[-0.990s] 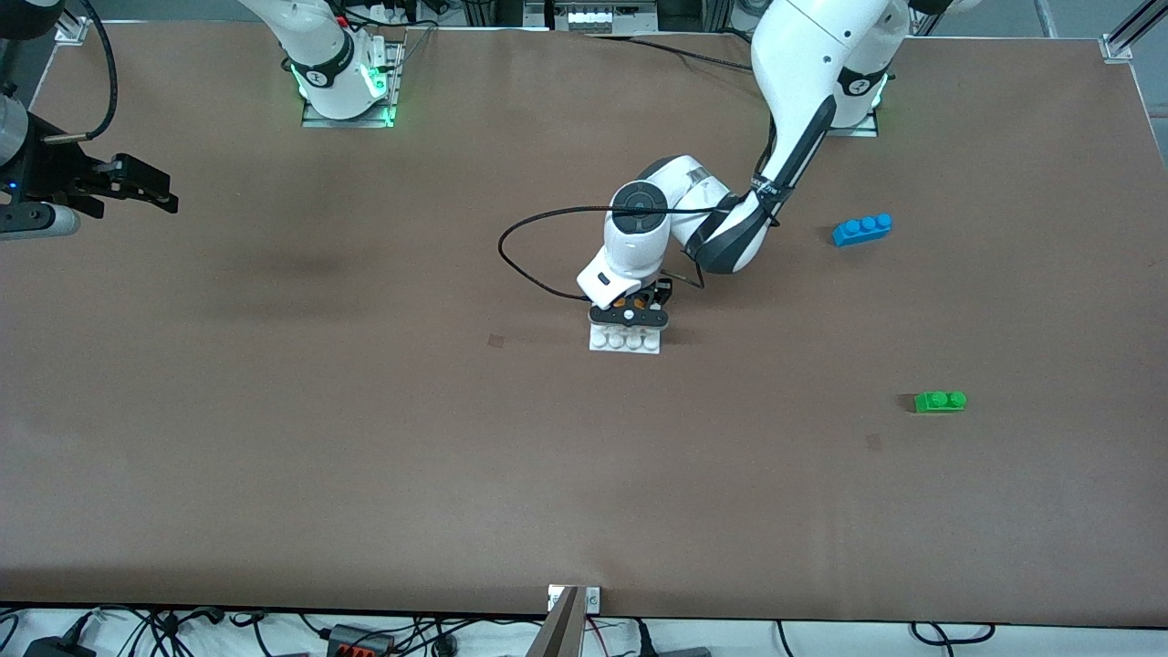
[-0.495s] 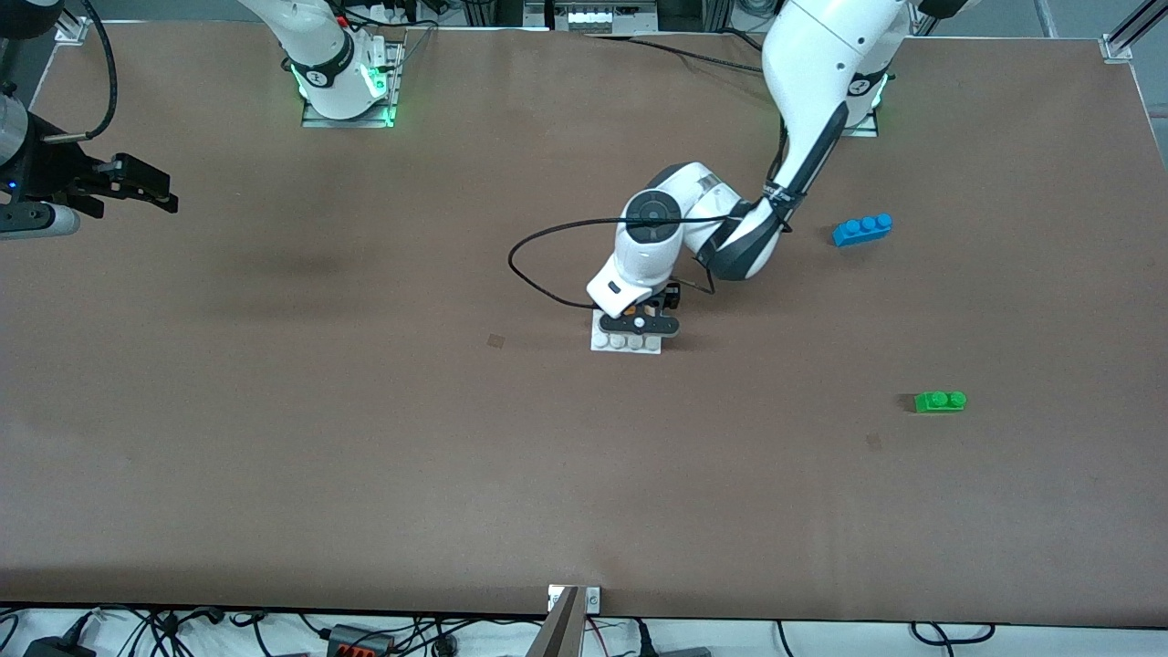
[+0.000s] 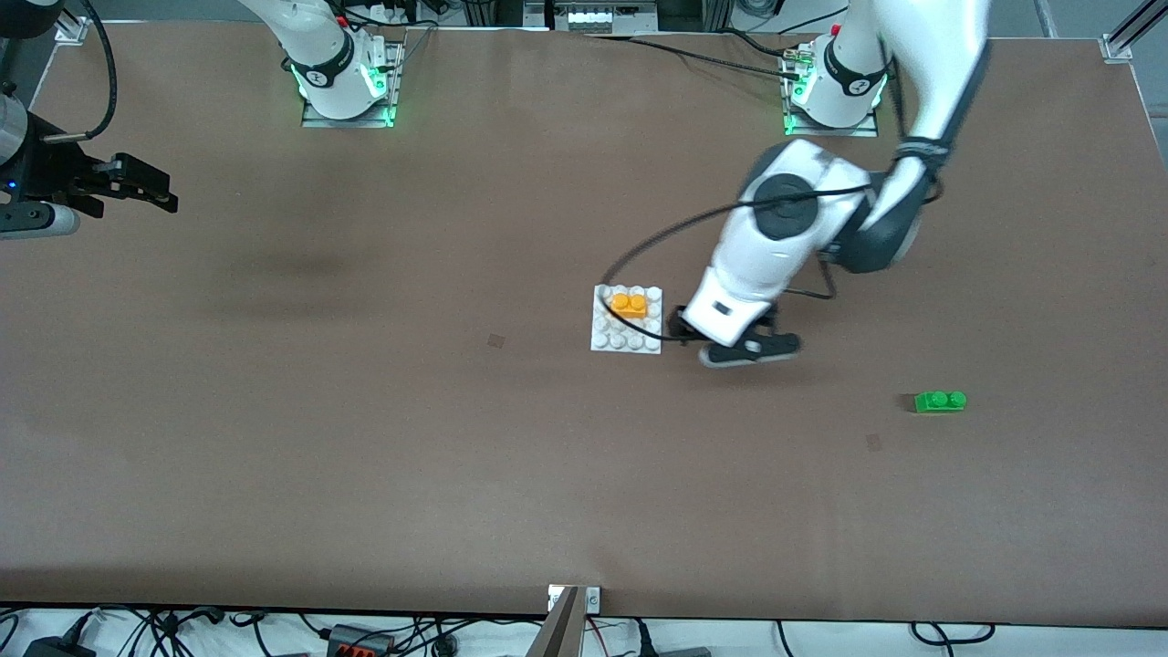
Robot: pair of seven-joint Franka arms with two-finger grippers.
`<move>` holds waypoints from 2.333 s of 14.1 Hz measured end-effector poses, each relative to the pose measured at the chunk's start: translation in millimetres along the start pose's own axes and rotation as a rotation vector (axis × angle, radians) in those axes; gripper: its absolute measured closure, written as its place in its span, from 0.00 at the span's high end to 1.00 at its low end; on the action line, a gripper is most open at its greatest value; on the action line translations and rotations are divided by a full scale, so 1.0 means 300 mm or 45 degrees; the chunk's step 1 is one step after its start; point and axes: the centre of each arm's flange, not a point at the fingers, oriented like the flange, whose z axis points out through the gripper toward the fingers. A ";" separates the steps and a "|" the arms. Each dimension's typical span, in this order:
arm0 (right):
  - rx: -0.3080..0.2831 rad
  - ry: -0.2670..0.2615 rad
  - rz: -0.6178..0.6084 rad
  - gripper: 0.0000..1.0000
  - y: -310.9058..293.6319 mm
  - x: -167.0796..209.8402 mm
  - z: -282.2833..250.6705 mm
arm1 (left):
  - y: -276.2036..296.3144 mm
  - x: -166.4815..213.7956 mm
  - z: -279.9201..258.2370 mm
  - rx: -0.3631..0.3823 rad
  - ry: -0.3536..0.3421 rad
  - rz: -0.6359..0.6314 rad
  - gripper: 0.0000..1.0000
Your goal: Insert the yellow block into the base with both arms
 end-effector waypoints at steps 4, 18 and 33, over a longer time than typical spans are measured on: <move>0.000 0.000 0.002 1.00 0.003 0.000 0.000 | -0.430 0.218 -0.027 0.037 -0.017 -0.002 1.00; 0.000 0.011 0.019 1.00 0.029 0.006 -0.013 | -0.747 0.086 -0.687 0.016 -0.206 0.058 1.00; -0.011 0.044 0.017 1.00 0.028 0.066 -0.068 | -0.696 0.083 -0.688 0.071 -0.198 0.112 1.00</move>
